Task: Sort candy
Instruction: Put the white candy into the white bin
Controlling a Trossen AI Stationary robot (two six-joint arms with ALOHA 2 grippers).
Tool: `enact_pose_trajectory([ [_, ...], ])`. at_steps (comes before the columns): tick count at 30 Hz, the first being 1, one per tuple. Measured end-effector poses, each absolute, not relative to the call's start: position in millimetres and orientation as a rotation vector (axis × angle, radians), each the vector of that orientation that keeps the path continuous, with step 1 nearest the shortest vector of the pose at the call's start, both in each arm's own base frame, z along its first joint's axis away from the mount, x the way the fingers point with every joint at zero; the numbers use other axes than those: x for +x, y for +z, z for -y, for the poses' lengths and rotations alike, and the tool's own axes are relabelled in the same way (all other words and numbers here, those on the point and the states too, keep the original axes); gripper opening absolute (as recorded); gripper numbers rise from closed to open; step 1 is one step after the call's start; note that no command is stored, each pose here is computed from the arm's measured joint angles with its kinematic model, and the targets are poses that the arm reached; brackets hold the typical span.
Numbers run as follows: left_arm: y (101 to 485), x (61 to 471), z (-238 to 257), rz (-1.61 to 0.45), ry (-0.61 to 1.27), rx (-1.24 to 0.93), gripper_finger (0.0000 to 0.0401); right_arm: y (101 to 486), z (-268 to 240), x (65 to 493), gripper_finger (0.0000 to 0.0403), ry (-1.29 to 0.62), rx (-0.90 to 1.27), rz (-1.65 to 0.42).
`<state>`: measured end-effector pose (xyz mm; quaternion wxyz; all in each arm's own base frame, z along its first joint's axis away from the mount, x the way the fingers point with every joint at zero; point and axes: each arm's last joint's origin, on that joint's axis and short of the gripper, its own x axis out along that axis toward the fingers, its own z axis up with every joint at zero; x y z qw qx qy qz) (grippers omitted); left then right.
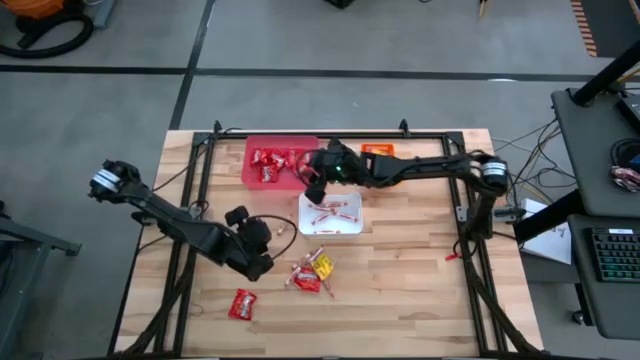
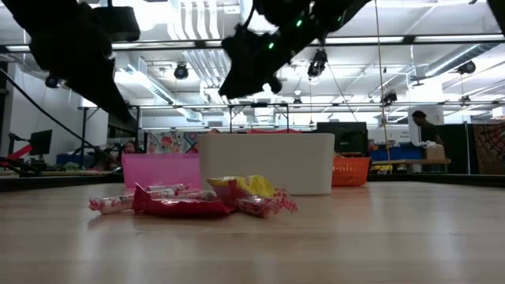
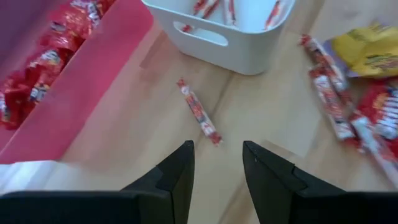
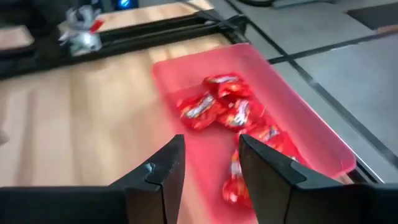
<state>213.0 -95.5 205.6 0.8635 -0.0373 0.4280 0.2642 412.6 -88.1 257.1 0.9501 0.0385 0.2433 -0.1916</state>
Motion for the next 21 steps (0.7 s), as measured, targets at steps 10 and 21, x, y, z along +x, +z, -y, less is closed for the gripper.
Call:
enact_pose_trajectory([
  [10, 179.3, 230.1, 101.0, -0.823, 0.638, 0.014, 0.0120, 283.7, 33.8, 366.6, 0.0144, -0.268, 0.022, -0.523],
  [21, 146.2, 220.3, 85.2, -0.661, 0.568, -0.055, 0.0120, 263.8, 11.1, 328.7, 0.0144, -0.231, 0.086, -0.488],
])
